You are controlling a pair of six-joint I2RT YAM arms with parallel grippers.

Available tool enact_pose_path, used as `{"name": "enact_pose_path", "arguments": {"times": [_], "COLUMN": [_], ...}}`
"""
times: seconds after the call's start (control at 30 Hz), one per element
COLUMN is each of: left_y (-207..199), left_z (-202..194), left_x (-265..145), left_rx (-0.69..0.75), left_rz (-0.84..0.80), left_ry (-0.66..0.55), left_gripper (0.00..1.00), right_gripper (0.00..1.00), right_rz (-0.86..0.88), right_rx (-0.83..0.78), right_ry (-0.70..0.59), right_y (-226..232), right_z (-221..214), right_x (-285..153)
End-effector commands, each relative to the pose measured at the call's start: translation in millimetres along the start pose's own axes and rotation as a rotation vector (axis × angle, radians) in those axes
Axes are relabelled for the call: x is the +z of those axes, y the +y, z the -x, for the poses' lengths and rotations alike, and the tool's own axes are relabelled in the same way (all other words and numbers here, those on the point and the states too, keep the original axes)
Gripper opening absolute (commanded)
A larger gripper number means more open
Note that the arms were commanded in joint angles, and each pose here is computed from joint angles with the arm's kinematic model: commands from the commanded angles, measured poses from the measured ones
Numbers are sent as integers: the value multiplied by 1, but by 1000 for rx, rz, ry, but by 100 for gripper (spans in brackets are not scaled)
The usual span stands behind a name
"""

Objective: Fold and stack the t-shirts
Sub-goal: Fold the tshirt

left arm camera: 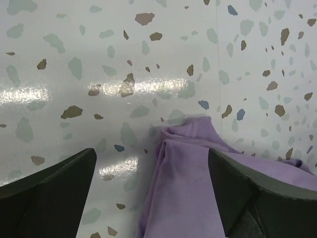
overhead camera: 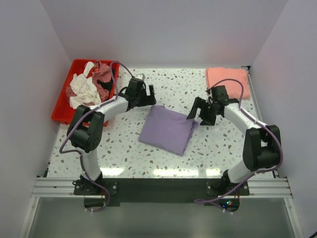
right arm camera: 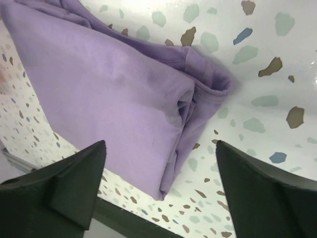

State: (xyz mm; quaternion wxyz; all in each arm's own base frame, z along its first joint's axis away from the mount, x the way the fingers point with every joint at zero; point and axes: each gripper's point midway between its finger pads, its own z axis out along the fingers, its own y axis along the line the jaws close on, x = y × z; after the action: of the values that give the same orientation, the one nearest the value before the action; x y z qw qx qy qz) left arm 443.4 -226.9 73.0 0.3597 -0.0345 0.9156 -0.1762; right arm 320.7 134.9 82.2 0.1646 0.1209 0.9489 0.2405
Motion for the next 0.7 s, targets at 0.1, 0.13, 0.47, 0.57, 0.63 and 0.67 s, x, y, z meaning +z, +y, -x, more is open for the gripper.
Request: {"name": "enact_pose_path", "arguments": {"times": [0.1, 0.13, 0.47, 0.57, 0.63, 0.67], "left_y": [-23, -26, 16, 29, 35, 40], "left_z": [47, 44, 1, -18, -24, -30], "left_x": [-54, -60, -144, -157, -162, -167], "left_rx": [30, 26, -69, -104, -122, -134], "left_rz": [-89, -111, -49, -27, -14, -4], "left_ry": [-155, -150, -225, -222, -224, -229], "left_gripper": [100, 100, 100, 100, 100, 100], "right_gripper": [99, 99, 99, 99, 99, 99], "right_rz": [57, 61, -98, -185, -210, -217], "right_rx": [-116, -118, -139, -144, -135, -119], "right_ry": [-161, -163, -164, -175, -192, -197], "right_y": [25, 24, 0, -5, -8, -9], "right_z": [23, 18, -31, -35, -33, -32], "right_x": [-46, -48, -29, -18, -12, -9]}}
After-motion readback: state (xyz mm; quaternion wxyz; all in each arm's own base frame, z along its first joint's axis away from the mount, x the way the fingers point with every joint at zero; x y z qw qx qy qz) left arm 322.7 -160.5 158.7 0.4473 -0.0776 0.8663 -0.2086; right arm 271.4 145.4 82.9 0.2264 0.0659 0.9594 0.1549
